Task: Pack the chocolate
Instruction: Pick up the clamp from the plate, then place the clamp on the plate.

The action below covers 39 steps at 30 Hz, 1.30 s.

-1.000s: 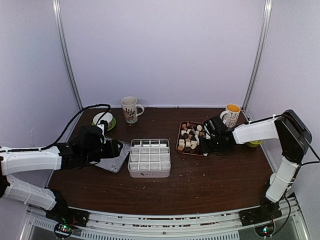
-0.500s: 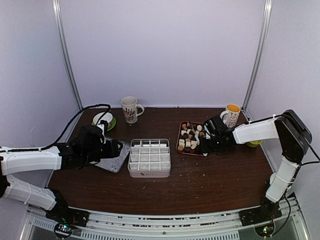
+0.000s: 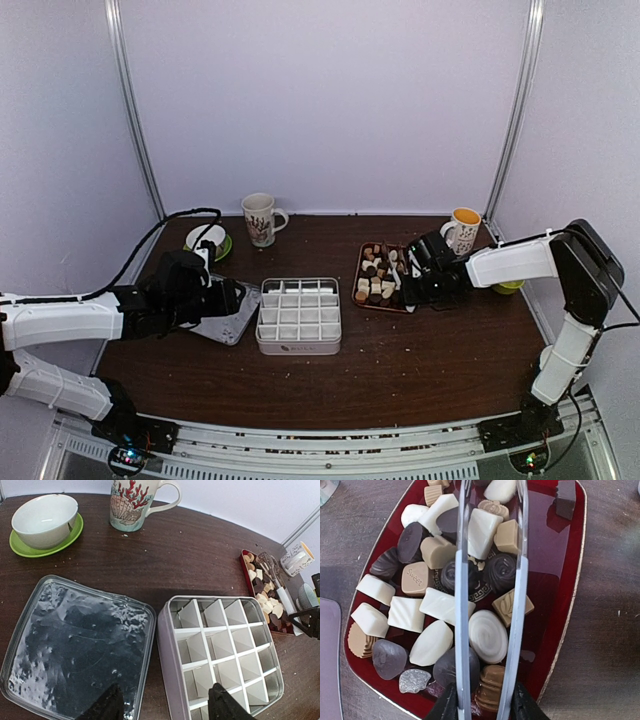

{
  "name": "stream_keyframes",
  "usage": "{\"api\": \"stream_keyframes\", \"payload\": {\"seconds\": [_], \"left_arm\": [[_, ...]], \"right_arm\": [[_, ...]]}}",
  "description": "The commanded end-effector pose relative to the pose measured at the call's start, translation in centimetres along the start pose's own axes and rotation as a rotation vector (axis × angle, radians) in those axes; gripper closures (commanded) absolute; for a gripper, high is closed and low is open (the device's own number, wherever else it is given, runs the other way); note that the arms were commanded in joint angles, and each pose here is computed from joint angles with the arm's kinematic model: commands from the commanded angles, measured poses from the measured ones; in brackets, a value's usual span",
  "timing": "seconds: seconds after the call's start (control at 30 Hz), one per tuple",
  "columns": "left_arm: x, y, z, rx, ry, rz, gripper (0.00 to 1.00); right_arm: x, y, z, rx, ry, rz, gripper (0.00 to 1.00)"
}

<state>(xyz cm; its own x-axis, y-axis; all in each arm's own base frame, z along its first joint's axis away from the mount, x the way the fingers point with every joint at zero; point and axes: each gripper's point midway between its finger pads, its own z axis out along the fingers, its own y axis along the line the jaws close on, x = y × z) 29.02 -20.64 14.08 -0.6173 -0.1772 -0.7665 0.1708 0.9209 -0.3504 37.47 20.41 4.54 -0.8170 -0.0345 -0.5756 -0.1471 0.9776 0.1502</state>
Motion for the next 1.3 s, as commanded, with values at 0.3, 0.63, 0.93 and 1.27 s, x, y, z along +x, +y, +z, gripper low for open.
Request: {"api": "stream_keyframes", "payload": {"seconds": [0.3,0.63,0.93,1.27], "left_arm": [[-1.2,-0.7,-0.1,0.014,-0.028,0.003,0.4],[-1.7,-1.5,0.0,0.033,-0.02,0.026,0.4],[-2.1,-1.8,0.1,0.035,-0.025,0.041,0.4],[-2.3,-2.0,0.2,0.035,-0.02,0.06,0.4]], "right_arm": [[-2.6,0.7,-4.0,-0.052,-0.093,-0.014,0.76],[-1.5,0.2,-7.2,-0.075,-0.116,-0.041,0.75],[1.9,-1.7,-9.8,-0.034,-0.033,-0.074,0.74],[6.0,-2.9,-10.4,-0.01,0.113,-0.074,0.74]]}}
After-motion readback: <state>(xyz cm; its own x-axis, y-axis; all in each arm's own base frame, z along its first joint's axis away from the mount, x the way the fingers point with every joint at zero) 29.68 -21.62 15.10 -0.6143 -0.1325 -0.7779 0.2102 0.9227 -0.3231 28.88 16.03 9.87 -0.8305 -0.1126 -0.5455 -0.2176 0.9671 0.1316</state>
